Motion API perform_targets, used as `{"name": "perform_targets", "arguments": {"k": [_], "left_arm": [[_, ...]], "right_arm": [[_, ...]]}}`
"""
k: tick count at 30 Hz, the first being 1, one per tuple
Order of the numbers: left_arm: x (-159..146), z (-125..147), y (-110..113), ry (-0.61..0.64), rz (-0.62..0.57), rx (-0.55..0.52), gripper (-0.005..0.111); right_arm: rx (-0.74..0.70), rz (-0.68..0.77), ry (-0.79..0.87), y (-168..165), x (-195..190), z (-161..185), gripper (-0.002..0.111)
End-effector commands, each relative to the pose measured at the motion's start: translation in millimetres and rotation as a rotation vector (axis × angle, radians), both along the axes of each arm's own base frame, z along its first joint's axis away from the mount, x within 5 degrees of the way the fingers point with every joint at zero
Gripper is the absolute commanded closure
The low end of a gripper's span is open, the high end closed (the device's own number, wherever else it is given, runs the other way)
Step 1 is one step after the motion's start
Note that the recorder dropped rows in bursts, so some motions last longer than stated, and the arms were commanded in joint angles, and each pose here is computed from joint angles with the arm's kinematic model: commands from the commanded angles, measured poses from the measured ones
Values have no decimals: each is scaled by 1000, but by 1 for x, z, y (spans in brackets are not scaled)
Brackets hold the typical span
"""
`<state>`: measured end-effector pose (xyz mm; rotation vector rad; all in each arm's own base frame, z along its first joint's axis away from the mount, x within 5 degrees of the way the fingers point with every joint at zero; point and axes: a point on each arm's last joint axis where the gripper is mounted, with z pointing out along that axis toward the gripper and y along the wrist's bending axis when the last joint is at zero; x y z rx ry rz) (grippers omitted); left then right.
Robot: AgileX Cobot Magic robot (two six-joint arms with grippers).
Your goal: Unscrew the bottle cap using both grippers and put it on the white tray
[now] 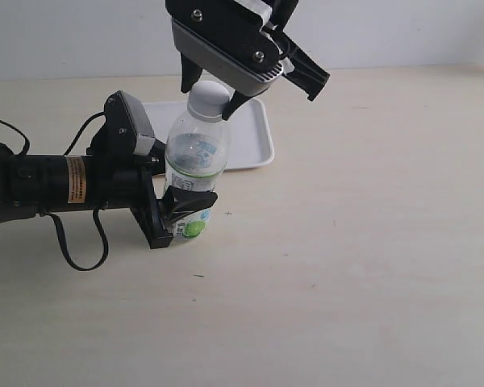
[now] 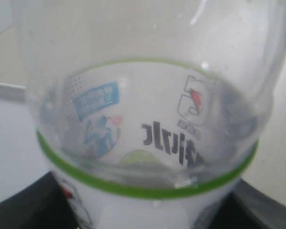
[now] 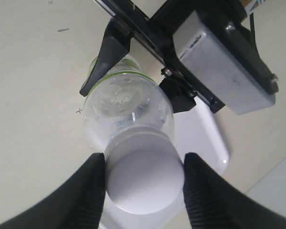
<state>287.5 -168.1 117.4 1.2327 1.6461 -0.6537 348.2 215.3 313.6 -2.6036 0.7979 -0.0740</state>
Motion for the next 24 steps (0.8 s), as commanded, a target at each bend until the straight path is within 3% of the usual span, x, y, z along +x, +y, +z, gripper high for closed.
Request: {"name": "perform_targets", "arguments": {"k": [1,6,11,20,24], "left_arm": [[0,5,-2,5,3,-41,107],[0,5,-2,5,3,-41,107],[0,5,-2,5,3,-41,107],[0,5,-2,2,3,-41,107],[0,6,-2,2,2,-42,107]], "right_arm": [[37,18,-7,3,-2,5,50],[70,18,11,6,-3,6,29],[84,-39,34,6,-3,6,18],[210,-593,197,4,1,14,15],[252,-764,276,3,-2,18,15]]}}
